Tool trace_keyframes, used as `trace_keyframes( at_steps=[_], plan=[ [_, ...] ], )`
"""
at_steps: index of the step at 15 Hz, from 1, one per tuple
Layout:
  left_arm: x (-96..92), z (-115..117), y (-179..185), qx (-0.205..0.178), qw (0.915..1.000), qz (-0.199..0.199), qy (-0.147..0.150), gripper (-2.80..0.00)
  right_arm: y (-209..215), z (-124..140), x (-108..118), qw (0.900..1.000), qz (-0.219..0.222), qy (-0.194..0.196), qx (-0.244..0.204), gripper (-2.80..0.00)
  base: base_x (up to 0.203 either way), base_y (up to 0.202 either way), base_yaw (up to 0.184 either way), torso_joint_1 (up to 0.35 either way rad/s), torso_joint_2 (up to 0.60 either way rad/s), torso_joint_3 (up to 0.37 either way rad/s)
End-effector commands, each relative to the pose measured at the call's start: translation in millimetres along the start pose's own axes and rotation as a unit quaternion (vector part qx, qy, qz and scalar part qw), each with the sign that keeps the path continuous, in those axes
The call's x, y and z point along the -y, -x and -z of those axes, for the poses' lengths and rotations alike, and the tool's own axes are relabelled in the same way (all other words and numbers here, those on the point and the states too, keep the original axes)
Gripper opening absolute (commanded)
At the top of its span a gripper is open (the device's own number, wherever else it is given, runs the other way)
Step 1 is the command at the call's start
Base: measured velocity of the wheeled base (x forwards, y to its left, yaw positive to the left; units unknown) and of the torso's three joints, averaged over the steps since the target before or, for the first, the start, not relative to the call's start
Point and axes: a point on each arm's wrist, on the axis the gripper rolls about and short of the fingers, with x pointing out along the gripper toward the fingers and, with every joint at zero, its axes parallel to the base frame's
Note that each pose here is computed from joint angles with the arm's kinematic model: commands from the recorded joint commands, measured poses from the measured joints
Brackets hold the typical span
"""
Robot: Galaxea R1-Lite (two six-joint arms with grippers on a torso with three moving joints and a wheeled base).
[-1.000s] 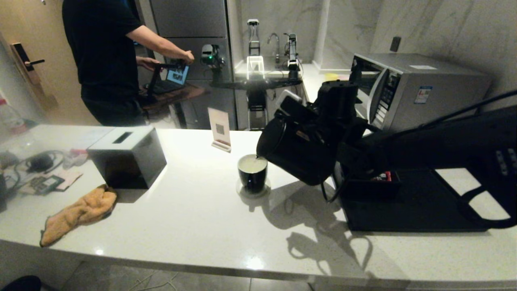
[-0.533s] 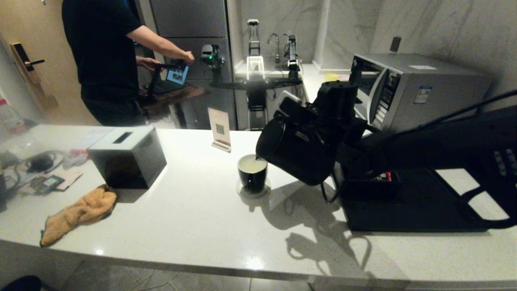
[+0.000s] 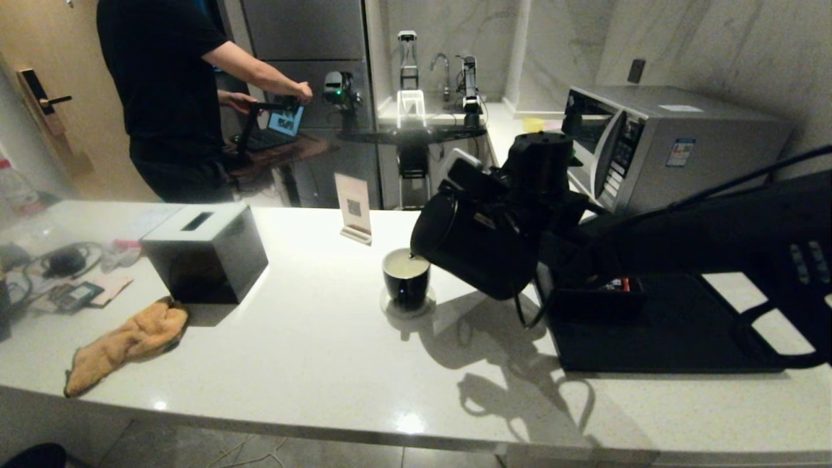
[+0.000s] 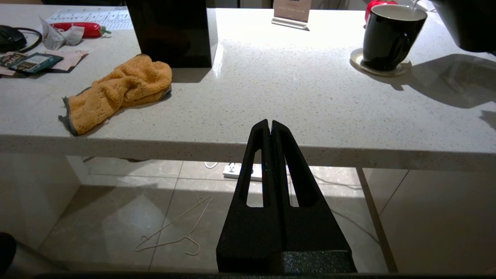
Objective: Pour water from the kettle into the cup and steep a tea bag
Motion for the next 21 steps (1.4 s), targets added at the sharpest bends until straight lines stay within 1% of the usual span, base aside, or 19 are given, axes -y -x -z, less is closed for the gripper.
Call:
trace_keyframes(
  at_steps=[1, 6, 15, 21],
  plan=[
    [0.0, 0, 0, 0.000, 1.0000, 0.000, 0.000, -2.80, 0, 0, -1, 1.000, 0.001, 0.002, 0.000, -2.80, 0.000, 0.000, 0.000, 0.000, 0.00, 0.000],
    [0.0, 0, 0, 0.000, 1.0000, 0.000, 0.000, -2.80, 0, 0, 0, 1.000, 0.003, -0.006, 0.003, -2.80, 0.000, 0.000, 0.000, 0.000, 0.00, 0.000],
    [0.0, 0, 0, 0.000, 1.0000, 0.000, 0.000, -2.80, 2, -2, 5, 0.998, 0.012, -0.059, 0.006, -2.80, 0.000, 0.000, 0.000, 0.000, 0.00, 0.000],
    [0.0, 0, 0, 0.000, 1.0000, 0.000, 0.000, -2.80, 7, -1, 13, 0.997, 0.027, -0.074, 0.012, -2.80, 0.000, 0.000, 0.000, 0.000, 0.00, 0.000]
  ],
)
